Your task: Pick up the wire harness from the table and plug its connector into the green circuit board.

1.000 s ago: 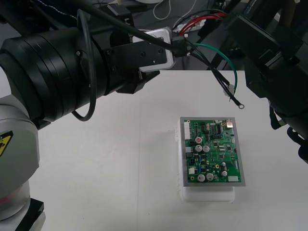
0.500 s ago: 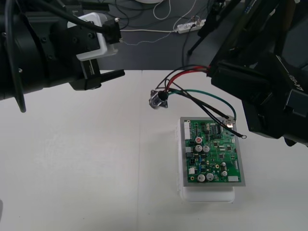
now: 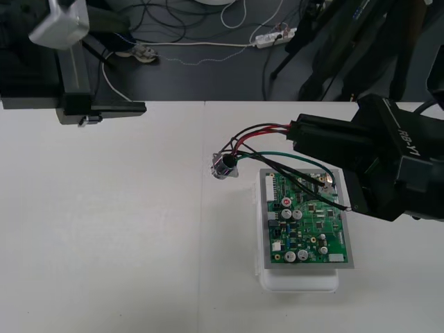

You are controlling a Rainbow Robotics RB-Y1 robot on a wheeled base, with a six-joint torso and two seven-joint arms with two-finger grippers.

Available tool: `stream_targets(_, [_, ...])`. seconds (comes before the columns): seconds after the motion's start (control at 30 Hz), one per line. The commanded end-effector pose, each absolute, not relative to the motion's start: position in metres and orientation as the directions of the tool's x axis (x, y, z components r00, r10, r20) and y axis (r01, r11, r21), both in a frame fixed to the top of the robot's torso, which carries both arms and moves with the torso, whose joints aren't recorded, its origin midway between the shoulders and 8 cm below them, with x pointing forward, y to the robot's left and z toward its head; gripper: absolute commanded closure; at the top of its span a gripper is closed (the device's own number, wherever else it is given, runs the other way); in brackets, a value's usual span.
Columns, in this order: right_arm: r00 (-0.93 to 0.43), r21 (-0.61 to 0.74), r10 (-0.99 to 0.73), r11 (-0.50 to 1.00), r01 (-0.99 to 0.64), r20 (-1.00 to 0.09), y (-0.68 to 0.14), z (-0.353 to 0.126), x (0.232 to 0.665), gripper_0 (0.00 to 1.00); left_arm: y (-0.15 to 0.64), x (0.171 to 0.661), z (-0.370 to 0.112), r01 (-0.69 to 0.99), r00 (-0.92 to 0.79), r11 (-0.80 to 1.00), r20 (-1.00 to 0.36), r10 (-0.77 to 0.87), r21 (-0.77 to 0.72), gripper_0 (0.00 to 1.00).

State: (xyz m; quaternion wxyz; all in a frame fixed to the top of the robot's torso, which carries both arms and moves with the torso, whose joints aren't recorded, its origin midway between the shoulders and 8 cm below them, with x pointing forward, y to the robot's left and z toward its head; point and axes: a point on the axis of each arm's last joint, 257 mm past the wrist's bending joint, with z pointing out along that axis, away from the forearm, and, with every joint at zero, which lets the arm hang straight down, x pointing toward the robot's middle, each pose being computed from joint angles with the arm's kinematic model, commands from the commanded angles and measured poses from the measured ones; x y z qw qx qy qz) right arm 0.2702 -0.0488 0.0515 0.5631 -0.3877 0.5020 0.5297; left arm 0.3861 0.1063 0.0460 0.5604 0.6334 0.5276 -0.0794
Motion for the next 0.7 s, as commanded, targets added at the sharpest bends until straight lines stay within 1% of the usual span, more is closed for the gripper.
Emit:
stream_targets(0.03, [-0.045, 0.060, 0.140, 0.110, -0.992, -0.989, -0.027, 0.038, 0.261, 1.00, 0.121, 0.390, 0.076, 0.800, 0.353, 0.285, -0.798, 0.488, 0.528, 0.00])
stream_targets(0.13, [-0.049, 0.063, 0.131, 0.109, -0.992, -0.990, -0.020, 0.031, 0.261, 1.00, 0.120, 0.382, 0.083, 0.849, 0.312, 0.278, -0.852, 0.421, 0.448, 0.00])
stream_targets(0.17, [-0.051, 0.065, 0.125, 0.106, -0.992, -0.991, -0.016, 0.028, 0.260, 1.00, 0.117, 0.375, 0.085, 0.886, 0.272, 0.266, -0.890, 0.366, 0.381, 0.00])
stream_targets(0.23, [-0.048, 0.061, 0.118, 0.104, -0.993, -0.992, -0.012, 0.024, 0.259, 1.00, 0.114, 0.370, 0.089, 0.919, 0.226, 0.250, -0.926, 0.303, 0.306, 0.00])
stream_targets(0.27, [-0.045, 0.057, 0.112, 0.102, -0.993, -0.993, -0.009, 0.021, 0.259, 1.00, 0.113, 0.366, 0.092, 0.943, 0.181, 0.231, -0.952, 0.248, 0.240, 0.00])
stream_targets(0.3, [-0.045, 0.057, 0.112, 0.102, -0.993, -0.993, -0.009, 0.021, 0.259, 1.00, 0.113, 0.366, 0.092, 0.943, 0.181, 0.231, -0.952, 0.248, 0.240, 0.00])
stream_targets(0.33, [-0.049, 0.059, 0.109, 0.093, -0.994, -0.993, -0.006, 0.019, 0.257, 1.00, 0.113, 0.362, 0.095, 0.964, 0.133, 0.205, -0.972, 0.192, 0.172, 0.00])
stream_targets(0.47, [-0.045, 0.051, 0.086, 0.069, -0.996, -0.995, -0.004, 0.011, 0.253, 1.00, 0.115, 0.355, 0.097, 0.986, 0.036, 0.158, -0.995, 0.090, 0.050, 0.00])
stream_targets(0.53, [-0.050, 0.054, 0.079, 0.046, -0.997, -0.996, -0.003, 0.007, 0.250, 1.00, 0.115, 0.352, 0.094, 0.990, 0.002, 0.142, -0.999, 0.054, 0.010, 0.00])
stream_targets(0.7, [-0.008, 0.009, 0.080, 0.007, -1.000, -0.997, -0.003, 0.002, 0.252, 1.00, 0.113, 0.349, 0.081, 0.991, -0.081, 0.104, -0.996, -0.029, -0.083, 0.00])
